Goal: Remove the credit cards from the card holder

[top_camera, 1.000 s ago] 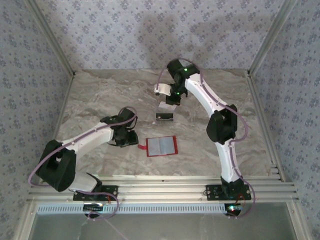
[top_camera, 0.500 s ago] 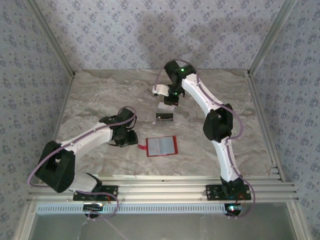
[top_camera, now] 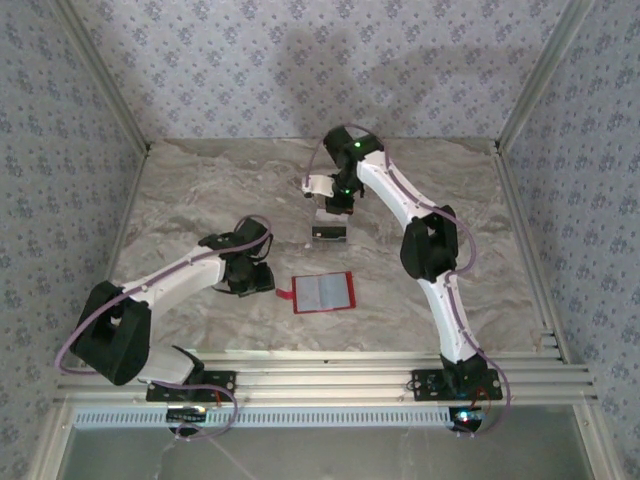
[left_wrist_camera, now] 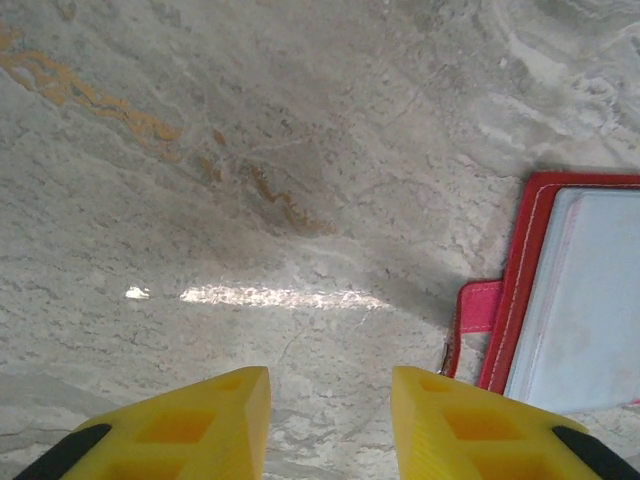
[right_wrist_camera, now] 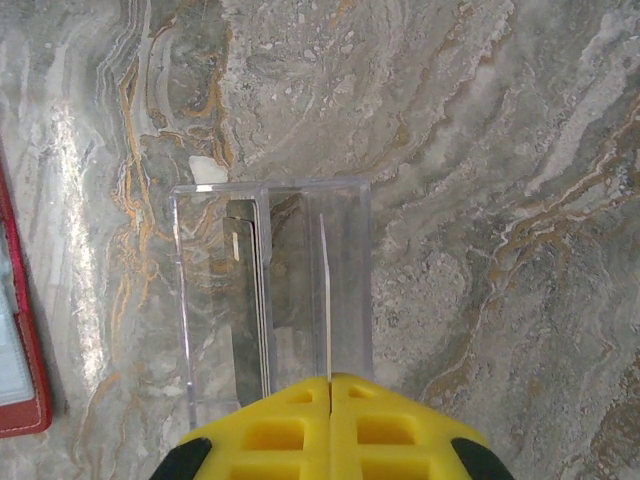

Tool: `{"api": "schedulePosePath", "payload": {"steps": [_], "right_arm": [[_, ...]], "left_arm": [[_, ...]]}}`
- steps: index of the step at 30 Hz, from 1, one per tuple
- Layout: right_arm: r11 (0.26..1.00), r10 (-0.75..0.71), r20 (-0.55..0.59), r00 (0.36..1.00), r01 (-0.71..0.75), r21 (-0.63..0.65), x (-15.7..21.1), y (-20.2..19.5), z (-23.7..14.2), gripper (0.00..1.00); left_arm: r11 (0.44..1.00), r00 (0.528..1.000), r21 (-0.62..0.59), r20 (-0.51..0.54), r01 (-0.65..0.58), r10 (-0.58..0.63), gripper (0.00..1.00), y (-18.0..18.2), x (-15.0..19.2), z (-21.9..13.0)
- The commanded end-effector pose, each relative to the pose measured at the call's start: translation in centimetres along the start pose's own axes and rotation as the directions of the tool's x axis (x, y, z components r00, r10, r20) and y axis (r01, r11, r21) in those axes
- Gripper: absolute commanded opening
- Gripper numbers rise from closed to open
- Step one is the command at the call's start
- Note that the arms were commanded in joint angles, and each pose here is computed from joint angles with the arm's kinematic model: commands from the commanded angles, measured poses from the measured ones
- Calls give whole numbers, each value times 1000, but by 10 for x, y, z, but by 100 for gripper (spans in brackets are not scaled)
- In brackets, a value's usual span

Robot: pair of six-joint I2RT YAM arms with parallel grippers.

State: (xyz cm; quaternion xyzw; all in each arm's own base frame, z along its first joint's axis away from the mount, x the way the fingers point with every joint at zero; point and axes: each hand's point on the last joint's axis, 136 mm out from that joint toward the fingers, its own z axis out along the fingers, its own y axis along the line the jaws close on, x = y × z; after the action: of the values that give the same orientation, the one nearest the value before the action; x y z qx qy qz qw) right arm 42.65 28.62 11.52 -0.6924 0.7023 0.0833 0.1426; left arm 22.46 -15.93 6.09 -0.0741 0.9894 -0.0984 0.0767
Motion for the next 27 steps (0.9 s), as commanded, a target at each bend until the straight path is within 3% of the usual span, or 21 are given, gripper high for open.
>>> {"api": "schedulePosePath", "payload": {"steps": [1,14,19,27], "right_arm": [[985,-169,-22,985,168,-43,2,8,7,0],[975,-190,-36,981,185,-124,3,24,31,0],[979,-192,-45,980,188,-76,2,13,30,13],[979,-194,-30,981,196,58,-9,-12,11,22]], "left_arm": [[1000,1000,2,-10,19,-19,37,3,4,-3],[1000,1000,-4,-18,22,-23,38,4,4,-2],[1000,1000,-4,-16,22,-22,38,4,4,-3],[1000,1000,-3,-12,22,-22,38,3,3,-4]]}}
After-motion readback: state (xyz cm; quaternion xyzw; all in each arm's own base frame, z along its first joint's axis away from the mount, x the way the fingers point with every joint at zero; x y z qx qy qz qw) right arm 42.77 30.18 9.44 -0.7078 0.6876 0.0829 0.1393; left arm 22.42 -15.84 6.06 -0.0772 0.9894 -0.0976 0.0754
